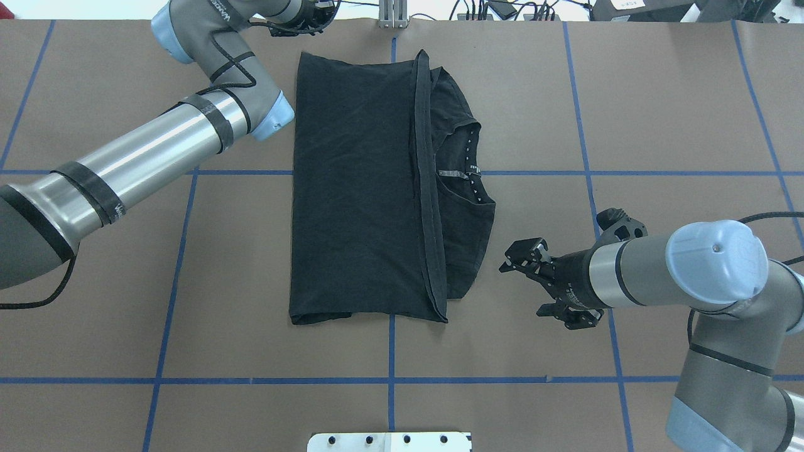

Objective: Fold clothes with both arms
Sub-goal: 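Release the shirt with both grippers and raise the left arm away, then grasp the shirt's folded edge nearest the right gripper and pull it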

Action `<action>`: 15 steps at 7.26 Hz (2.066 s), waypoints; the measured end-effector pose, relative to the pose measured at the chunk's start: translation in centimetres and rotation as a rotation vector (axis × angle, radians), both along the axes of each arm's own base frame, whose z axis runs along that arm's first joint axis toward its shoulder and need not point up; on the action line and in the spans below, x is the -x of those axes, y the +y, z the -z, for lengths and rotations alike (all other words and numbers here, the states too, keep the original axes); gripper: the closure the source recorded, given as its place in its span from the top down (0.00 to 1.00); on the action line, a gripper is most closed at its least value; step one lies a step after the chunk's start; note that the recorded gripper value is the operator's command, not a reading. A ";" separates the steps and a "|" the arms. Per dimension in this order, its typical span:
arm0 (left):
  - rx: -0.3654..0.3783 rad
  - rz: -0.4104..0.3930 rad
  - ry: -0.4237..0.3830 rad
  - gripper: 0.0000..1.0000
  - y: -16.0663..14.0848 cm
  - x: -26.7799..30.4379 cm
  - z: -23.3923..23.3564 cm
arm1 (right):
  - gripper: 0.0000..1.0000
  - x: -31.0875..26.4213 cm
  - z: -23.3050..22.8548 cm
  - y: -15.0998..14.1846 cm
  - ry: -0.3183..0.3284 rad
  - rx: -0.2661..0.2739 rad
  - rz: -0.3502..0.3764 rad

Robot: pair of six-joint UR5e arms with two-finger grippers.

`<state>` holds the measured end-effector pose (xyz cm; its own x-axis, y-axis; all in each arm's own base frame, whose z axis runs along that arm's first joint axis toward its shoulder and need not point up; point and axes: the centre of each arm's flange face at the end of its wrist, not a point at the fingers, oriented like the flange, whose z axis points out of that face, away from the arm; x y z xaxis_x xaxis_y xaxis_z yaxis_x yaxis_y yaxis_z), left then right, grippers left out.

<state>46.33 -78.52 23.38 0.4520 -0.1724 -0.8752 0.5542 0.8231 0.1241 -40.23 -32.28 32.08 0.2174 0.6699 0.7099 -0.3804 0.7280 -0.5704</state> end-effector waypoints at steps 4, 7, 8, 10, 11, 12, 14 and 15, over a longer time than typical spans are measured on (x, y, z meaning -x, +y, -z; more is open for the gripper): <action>0.004 -0.096 0.063 1.00 7.7 6.4 -1.1 | 0.98 2.1 0.4 -1.5 0.096 -0.203 0.082; 0.003 -0.132 0.083 1.00 14.9 11.2 -5.4 | 0.83 8.0 5.0 -1.2 0.224 -0.418 0.267; 0.004 -0.134 0.084 1.00 15.6 11.5 -5.8 | 0.80 10.6 6.6 -1.0 0.269 -0.484 0.325; 0.008 -0.136 0.084 1.00 16.0 11.6 -6.1 | 0.67 15.2 7.3 0.6 0.343 -0.596 0.410; 0.010 -0.135 0.083 1.00 16.0 11.6 -6.2 | 0.52 16.3 6.9 1.1 0.370 -0.656 0.456; 0.011 -0.134 0.083 1.00 16.0 11.6 -6.3 | 0.04 16.9 6.5 1.2 0.390 -0.709 0.496; 0.015 -0.132 0.084 1.00 16.1 11.7 -6.4 | 0.00 17.1 6.1 1.1 0.405 -0.763 0.535; 0.016 -0.131 0.083 1.00 16.2 11.7 -6.6 | 0.00 17.1 6.1 1.0 0.408 -0.778 0.545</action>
<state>34.65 -62.36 29.94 0.3980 -0.1312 -0.9079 0.4495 0.8907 0.0683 -57.34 -31.30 25.98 0.6751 -0.2045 0.7089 0.0526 0.9717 0.2302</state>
